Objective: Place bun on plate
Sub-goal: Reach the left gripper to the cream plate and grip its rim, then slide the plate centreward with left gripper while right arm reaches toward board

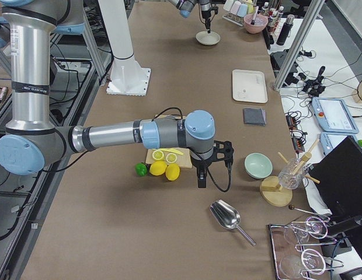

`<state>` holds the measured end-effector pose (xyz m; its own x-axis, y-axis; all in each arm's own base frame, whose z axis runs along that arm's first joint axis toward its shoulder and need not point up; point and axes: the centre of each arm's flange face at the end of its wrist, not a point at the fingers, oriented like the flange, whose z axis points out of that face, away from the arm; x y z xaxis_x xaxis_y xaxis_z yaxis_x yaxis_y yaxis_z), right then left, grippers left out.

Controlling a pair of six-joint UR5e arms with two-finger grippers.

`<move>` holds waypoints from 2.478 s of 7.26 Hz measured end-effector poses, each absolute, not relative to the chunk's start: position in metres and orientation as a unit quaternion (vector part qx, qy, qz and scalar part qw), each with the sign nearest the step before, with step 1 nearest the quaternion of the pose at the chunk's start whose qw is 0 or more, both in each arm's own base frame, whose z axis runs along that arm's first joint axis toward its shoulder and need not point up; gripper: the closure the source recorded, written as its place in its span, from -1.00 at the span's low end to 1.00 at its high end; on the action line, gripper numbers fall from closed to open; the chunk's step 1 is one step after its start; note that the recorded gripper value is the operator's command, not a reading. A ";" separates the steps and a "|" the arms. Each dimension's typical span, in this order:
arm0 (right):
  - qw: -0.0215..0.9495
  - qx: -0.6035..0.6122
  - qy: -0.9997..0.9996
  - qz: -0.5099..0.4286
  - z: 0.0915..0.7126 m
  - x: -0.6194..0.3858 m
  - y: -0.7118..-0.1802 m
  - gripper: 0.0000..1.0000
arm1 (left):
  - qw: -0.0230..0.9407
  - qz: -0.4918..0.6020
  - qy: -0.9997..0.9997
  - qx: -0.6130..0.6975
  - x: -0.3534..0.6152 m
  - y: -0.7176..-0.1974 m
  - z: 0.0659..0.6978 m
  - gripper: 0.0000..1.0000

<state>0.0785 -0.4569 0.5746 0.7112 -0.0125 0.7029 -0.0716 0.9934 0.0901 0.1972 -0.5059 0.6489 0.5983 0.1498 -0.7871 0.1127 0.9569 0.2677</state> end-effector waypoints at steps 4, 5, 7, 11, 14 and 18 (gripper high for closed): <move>0.922 0.067 -0.380 0.012 0.557 0.074 -0.472 -1.00 | 0.865 -0.026 0.492 0.092 0.156 -0.568 0.555 1.00; 0.922 0.066 -0.382 0.014 0.545 0.061 -0.484 -1.00 | 0.861 -0.043 0.500 0.084 0.156 -0.575 0.513 1.00; 0.922 0.057 -0.382 0.022 0.502 0.004 -0.520 -1.00 | 0.845 -0.090 0.524 0.065 0.192 -0.570 0.428 1.00; 0.923 0.040 -0.378 0.059 0.376 -0.190 -0.535 -1.00 | 0.835 -0.152 0.527 0.052 0.351 -0.544 0.294 1.00; 0.922 0.025 -0.381 0.056 0.362 -0.275 -0.496 -1.00 | 0.834 -0.187 0.516 0.062 0.473 -0.482 0.234 1.00; 0.924 0.021 -0.378 0.049 0.375 -0.326 -0.464 -1.00 | 0.835 -0.204 0.505 0.073 0.557 -0.408 0.231 1.00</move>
